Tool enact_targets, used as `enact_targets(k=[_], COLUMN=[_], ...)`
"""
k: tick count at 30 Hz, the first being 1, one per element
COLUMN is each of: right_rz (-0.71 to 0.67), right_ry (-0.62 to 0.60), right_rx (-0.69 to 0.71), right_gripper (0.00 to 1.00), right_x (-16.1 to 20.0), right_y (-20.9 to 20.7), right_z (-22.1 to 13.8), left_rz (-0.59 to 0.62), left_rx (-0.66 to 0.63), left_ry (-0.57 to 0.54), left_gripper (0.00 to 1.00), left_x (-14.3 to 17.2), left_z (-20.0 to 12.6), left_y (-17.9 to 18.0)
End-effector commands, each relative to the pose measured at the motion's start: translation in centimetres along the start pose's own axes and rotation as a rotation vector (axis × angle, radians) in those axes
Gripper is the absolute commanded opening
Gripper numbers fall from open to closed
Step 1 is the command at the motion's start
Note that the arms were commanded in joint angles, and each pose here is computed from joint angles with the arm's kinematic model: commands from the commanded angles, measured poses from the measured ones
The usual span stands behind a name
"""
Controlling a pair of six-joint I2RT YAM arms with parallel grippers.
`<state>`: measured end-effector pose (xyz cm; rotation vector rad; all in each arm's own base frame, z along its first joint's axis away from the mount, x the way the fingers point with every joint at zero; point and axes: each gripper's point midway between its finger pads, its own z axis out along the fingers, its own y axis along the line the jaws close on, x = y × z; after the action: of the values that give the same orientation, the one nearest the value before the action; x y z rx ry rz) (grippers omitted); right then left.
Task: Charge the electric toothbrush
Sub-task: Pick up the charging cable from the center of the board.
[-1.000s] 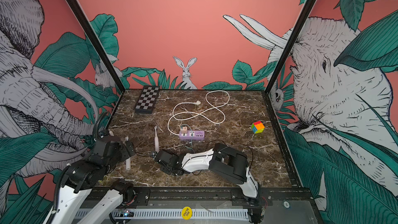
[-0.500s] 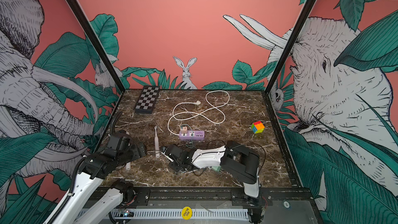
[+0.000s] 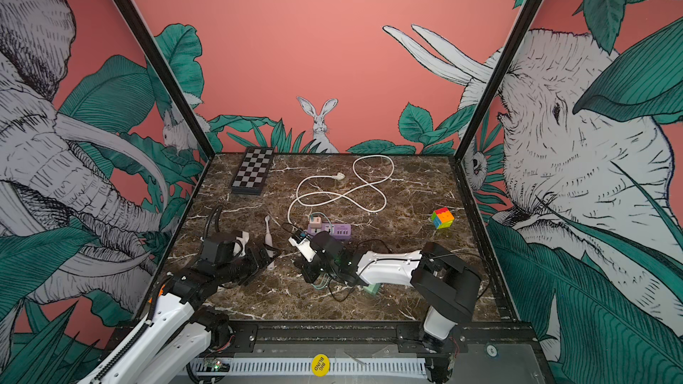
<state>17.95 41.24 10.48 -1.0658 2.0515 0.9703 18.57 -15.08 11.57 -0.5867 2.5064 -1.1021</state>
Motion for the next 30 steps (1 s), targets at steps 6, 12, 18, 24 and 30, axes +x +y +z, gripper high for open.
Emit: enact_targets(k=[6, 12, 18, 24, 30], right_rz=[-0.007, -0.001, 0.000, 0.012, 0.027], right_ry=[-0.106, -0.112, -0.140, -0.151, -0.147], right_rx=[-0.111, -0.116, -0.123, -0.130, -0.139], right_gripper=[0.00, 0.00, 0.00, 0.00, 0.00], right_x=[-2.5, -2.6, -3.4, -3.6, -3.4], right_y=[2.1, 2.2, 2.6, 2.6, 2.7], right_z=[-0.8, -0.8, -1.7, -1.7, -1.4], left_rz=[-0.154, -0.190, -0.214, -0.227, -0.229], left_rx=[0.131, 0.131, 0.095, 0.111, 0.144], left_ry=[0.073, 0.073, 0.066, 0.054, 0.027], left_gripper=[0.82, 0.66, 0.54, 0.43, 0.36], left_x=[1.7, 1.8, 2.1, 2.0, 1.5], left_z=[1.6, 2.0, 2.4, 2.5, 2.1], left_y=[-3.5, -3.7, -2.1, -2.1, -2.8])
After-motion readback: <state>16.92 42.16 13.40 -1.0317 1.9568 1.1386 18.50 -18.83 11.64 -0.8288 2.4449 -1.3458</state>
